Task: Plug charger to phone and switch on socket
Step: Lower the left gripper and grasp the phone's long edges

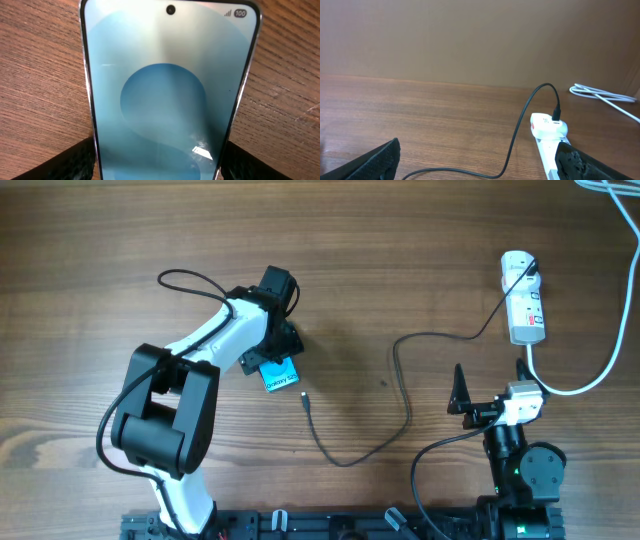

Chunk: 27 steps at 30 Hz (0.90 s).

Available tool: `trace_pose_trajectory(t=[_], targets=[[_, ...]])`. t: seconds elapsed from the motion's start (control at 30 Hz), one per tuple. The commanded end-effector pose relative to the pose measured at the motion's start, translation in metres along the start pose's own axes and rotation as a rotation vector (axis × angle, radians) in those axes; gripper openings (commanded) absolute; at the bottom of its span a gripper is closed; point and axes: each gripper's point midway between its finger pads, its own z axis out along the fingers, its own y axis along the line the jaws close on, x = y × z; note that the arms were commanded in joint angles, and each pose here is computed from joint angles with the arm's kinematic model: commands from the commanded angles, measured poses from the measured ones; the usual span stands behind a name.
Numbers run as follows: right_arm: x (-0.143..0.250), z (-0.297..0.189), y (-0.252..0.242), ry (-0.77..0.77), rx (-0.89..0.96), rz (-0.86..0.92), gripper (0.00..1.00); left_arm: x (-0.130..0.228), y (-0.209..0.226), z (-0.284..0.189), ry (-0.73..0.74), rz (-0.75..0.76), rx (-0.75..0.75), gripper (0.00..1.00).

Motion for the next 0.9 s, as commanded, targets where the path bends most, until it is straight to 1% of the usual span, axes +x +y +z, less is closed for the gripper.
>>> trace_pose_trajectory(t=[0.0, 0.17, 0.23, 0.37, 0.5, 0.57, 0.6, 0.63, 0.67, 0.7, 0.8, 0.87], targets=[[-0.002, 0.000, -0.001, -0.009, 0.003, -0.001, 1.00, 0.027, -0.004, 0.020, 0.114, 0.001, 0.027, 0.82], [-0.002, 0.000, -0.001, -0.008, 0.003, -0.001, 1.00, 0.024, -0.003, 0.018, 0.113, -0.009, 0.035, 0.78], [-0.002, 0.000, -0.001, -0.009, 0.003, -0.001, 1.00, 0.022, -0.005, 0.012, 0.132, -0.031, 0.076, 0.78], [-0.002, 0.000, -0.001, -0.009, 0.003, -0.001, 1.00, 0.017, -0.013, -0.010, 0.202, -0.099, 0.230, 0.78], [-0.002, 0.000, -0.001, -0.009, 0.003, -0.001, 1.00, 0.009, -0.018, -0.034, 0.324, -0.198, 0.441, 0.78], [-0.002, 0.000, -0.001, -0.008, 0.003, -0.001, 1.00, 0.001, -0.013, -0.039, 0.349, -0.247, 0.496, 0.78], [-0.002, 0.000, -0.001, -0.009, 0.003, -0.001, 1.00, -0.003, -0.008, -0.039, 0.344, -0.262, 0.496, 0.78], [-0.002, 0.000, -0.001, -0.009, 0.003, -0.001, 1.00, -0.005, -0.006, -0.038, 0.341, -0.270, 0.495, 0.81], [-0.002, 0.000, -0.001, -0.009, 0.003, -0.001, 0.99, -0.007, -0.004, -0.036, 0.331, -0.270, 0.481, 0.88], [-0.002, 0.000, -0.001, -0.009, 0.003, -0.001, 1.00, -0.006, -0.003, -0.034, 0.316, -0.261, 0.456, 1.00], [-0.002, 0.000, -0.001, -0.009, 0.003, -0.001, 1.00, -0.004, -0.002, -0.028, 0.279, -0.233, 0.395, 1.00], [-0.002, 0.000, -0.001, -0.009, 0.003, -0.001, 1.00, -0.002, 0.000, -0.022, 0.233, -0.216, 0.318, 1.00]])
